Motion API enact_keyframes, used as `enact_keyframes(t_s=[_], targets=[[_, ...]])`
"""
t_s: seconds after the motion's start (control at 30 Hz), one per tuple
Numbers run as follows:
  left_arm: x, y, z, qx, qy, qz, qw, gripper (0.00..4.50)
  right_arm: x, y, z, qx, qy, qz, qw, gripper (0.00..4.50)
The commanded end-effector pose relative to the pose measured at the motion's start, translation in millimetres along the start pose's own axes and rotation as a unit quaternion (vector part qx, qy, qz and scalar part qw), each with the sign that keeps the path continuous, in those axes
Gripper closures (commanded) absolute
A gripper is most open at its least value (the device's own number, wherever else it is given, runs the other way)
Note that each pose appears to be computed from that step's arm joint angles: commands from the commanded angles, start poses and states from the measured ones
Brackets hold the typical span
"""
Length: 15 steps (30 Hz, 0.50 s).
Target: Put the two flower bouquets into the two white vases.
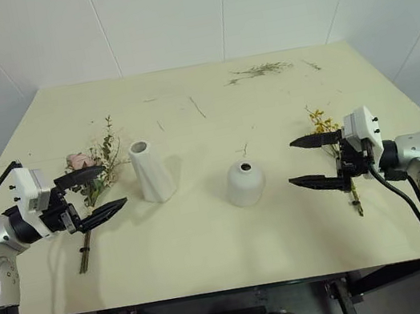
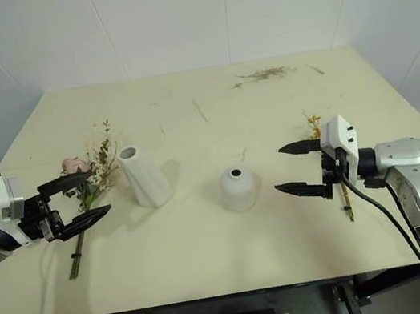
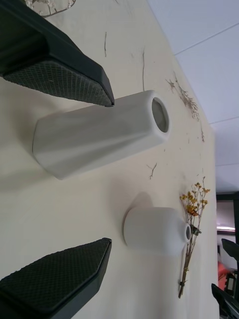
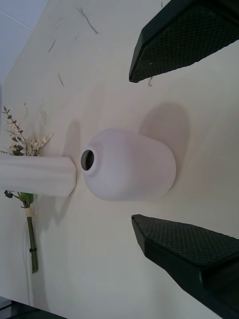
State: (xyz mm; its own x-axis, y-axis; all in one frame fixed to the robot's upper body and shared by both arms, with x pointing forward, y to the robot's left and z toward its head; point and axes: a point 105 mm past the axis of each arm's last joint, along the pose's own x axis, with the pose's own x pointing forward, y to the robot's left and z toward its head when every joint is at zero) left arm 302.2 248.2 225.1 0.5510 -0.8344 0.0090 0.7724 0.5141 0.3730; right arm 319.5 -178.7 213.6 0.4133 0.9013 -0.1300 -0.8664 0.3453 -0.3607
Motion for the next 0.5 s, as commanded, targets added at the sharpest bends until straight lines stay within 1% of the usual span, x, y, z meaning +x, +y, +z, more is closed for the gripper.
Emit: enact_keyframes(t_s=[0.03,0.17,0.33,0.4,0.47,0.5], targets=[[-1,3,12,0.015,-0.01,0.004,1.0,0.01,0,-6,16,-0.022,-0.02,-0.007,1.0,0.01],[-6,6,12,0.019,-0.011,0.017,1.0,0.01,4,-10,14,-0.023,-0.02,-0.005,1.0,0.01],[-6,6,17,0.018,-0.019,0.016,1.0,0.01,3,-22,21,0.002,-0.005,-0.023,1.0,0.01],[-4,8,23,0.016,-0.034,0.011,0.999,0.01,-14,-43,13,0.045,0.102,-0.082,0.99,0.01],[-2,7,29,0.015,-0.044,0.003,0.999,0.01,-31,-56,11,0.077,0.18,-0.133,0.972,0.01],[-1,6,31,0.015,-0.047,-0.003,0.999,0.01,-37,-57,12,0.096,0.205,-0.139,0.964,0.01]])
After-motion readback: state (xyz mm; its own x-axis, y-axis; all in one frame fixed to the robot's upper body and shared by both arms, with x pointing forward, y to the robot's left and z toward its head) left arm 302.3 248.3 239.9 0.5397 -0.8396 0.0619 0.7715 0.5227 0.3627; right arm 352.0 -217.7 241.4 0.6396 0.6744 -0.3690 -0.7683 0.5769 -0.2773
